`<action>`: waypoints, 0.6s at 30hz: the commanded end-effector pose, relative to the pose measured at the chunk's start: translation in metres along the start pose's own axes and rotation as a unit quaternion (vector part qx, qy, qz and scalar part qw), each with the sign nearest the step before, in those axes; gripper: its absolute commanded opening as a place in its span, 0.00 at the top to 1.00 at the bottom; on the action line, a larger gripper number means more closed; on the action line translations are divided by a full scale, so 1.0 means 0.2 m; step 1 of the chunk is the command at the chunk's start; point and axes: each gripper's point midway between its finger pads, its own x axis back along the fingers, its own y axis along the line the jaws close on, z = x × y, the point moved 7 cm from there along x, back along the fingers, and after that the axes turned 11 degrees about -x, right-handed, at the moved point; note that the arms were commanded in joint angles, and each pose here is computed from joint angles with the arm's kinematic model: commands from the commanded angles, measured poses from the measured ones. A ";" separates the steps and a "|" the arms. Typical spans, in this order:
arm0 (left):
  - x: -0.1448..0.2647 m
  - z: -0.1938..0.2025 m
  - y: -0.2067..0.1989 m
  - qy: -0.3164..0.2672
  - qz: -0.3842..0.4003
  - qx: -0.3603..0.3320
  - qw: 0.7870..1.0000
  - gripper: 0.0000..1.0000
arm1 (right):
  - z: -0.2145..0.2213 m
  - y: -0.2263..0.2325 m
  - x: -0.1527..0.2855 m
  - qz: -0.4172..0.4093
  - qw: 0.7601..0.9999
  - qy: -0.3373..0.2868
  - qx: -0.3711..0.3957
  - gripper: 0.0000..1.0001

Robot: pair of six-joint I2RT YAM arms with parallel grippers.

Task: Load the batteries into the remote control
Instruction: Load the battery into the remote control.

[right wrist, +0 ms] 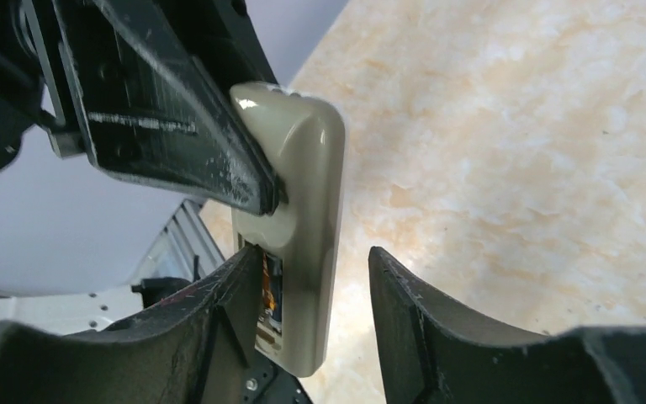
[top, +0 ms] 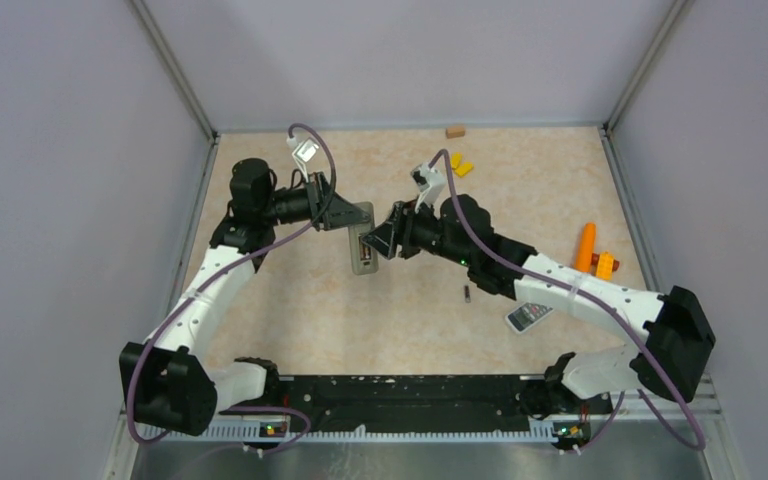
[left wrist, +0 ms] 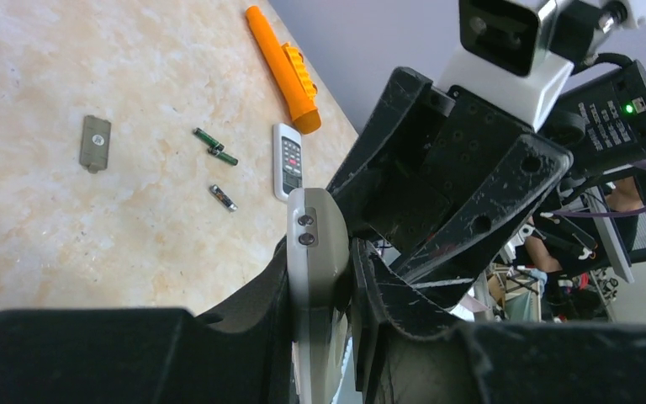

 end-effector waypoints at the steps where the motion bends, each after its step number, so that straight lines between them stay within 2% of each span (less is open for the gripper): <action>1: 0.02 -0.01 -0.03 -0.005 0.010 -0.029 1.000 1.00 | -0.01 0.02 0.00 0.029 0.998 -0.003 0.062 0.51; 10: 0.02 0.00 -0.03 -0.002 0.009 -0.025 1.000 1.00 | 0.04 -0.01 -0.01 0.054 0.995 0.002 0.079 0.73; 13: 0.02 0.00 -0.04 -0.002 0.009 -0.026 1.000 1.00 | 0.03 -0.01 0.00 0.057 0.995 0.001 0.082 0.74; 15: 0.02 0.00 -0.04 -0.003 0.007 -0.029 1.000 1.00 | 0.03 0.00 0.01 0.053 0.995 0.001 0.084 0.69; 18: 0.02 0.00 -0.02 -0.007 -0.007 -0.036 0.999 1.00 | 0.00 0.05 0.05 0.036 0.996 -0.001 0.083 0.47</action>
